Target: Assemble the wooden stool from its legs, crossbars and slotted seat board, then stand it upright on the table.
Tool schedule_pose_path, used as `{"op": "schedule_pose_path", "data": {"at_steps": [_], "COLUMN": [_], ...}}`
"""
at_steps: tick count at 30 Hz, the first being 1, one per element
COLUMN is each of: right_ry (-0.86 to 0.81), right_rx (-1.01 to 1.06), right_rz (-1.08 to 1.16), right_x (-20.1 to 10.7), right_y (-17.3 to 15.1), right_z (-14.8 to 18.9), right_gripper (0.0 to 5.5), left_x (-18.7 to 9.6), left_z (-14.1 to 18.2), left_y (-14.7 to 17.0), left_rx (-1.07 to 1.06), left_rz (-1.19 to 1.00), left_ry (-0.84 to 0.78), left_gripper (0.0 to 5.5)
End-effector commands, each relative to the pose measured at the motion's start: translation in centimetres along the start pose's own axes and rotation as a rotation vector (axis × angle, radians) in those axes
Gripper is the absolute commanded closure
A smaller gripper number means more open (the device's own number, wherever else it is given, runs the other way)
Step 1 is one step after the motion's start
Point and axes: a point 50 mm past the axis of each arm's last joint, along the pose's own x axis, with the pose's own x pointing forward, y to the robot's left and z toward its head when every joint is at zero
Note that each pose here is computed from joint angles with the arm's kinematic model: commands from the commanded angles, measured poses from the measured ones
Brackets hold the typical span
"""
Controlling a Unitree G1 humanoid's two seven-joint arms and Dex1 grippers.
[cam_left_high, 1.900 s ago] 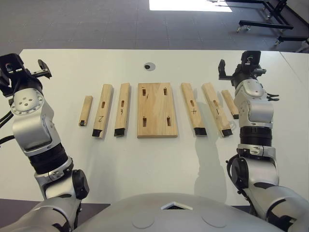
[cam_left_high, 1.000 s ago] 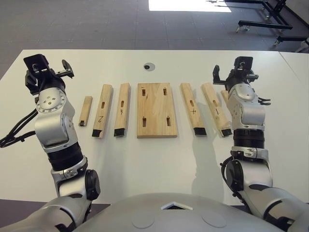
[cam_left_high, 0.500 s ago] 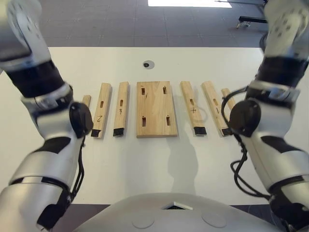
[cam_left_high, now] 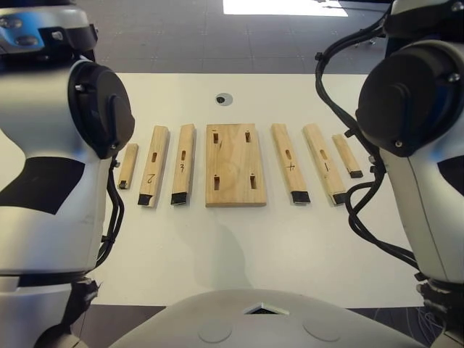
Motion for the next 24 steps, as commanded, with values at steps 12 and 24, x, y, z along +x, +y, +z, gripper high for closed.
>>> {"op": "schedule_pose_path", "data": {"at_steps": [12,24], "right_ry": [0.246,0.559], "right_rx": [-0.127,-0.418], "right_rz": [-0.149,-0.177], "right_x": [-1.3,-14.7], "right_y": [-11.2,-24.9], "right_z": [-9.2,-18.0], "right_gripper": [0.14,0.14], "left_x": [-2.8,-16.9], "left_z": [-10.3,-22.4], "left_y": [6.0,15.5], "left_rx": [0.308,0.398], "left_rz": [-0.036,-0.102], "left_ry": [0.354,0.812], "left_gripper": [0.46,0.46]}}
